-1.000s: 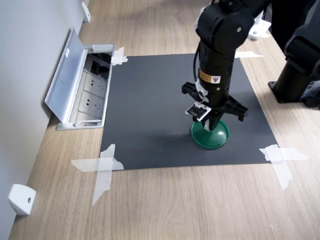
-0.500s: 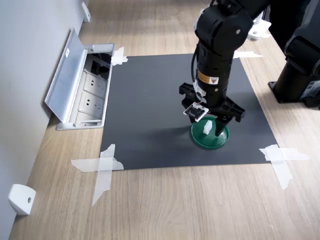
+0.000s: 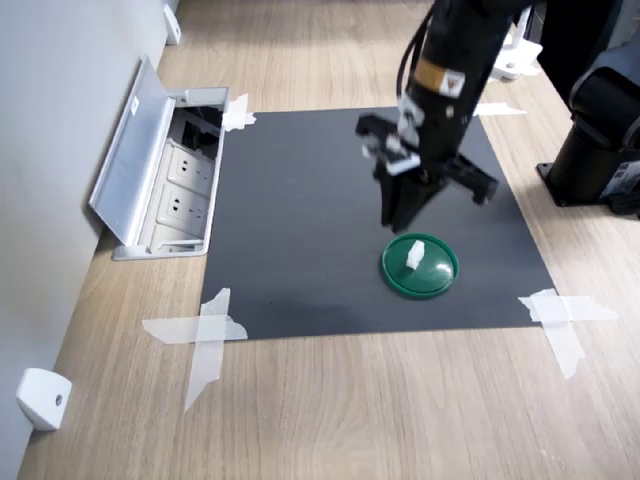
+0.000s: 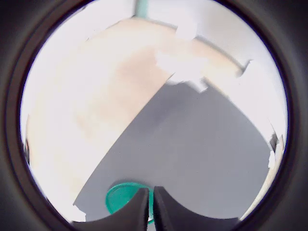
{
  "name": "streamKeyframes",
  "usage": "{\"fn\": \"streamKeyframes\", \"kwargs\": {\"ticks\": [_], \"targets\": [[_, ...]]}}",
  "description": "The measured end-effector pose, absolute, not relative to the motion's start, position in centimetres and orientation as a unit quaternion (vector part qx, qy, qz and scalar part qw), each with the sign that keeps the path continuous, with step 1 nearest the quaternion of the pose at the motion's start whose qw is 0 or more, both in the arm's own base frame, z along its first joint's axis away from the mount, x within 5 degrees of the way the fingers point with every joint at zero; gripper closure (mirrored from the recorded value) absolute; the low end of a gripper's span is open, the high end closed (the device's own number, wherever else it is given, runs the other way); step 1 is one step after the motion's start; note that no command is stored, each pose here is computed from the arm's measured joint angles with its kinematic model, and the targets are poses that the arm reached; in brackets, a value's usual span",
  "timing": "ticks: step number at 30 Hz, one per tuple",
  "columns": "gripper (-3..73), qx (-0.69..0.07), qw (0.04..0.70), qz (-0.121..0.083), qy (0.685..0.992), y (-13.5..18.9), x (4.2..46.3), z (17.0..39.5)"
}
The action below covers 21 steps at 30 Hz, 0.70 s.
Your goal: Grasp a white terminal and put it on the green lid.
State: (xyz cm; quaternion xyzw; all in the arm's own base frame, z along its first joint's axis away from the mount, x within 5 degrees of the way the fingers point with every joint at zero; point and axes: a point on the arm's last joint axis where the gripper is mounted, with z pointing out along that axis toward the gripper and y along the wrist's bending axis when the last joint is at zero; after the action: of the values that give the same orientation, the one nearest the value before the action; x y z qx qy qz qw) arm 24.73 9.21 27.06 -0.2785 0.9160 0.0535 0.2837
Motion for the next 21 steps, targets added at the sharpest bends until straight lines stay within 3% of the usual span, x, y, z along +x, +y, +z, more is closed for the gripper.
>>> {"fn": "streamKeyframes", "kwargs": {"ticks": [3, 5, 10, 16, 21], "targets": [[69.7, -0.249, 0.355, 0.03, 0.901, 7.2, 24.2, 28.9], [70.0, -0.232, 0.407, 0.003, 0.884, 5.6, 23.4, 29.8], [70.0, -0.184, 0.497, -0.047, 0.847, 2.3, 19.8, 30.6], [70.0, -0.149, 0.543, -0.073, 0.823, 0.6, 14.2, 29.2], [70.0, -0.137, 0.567, -0.08, 0.808, 0.3, 9.9, 25.9]]}}
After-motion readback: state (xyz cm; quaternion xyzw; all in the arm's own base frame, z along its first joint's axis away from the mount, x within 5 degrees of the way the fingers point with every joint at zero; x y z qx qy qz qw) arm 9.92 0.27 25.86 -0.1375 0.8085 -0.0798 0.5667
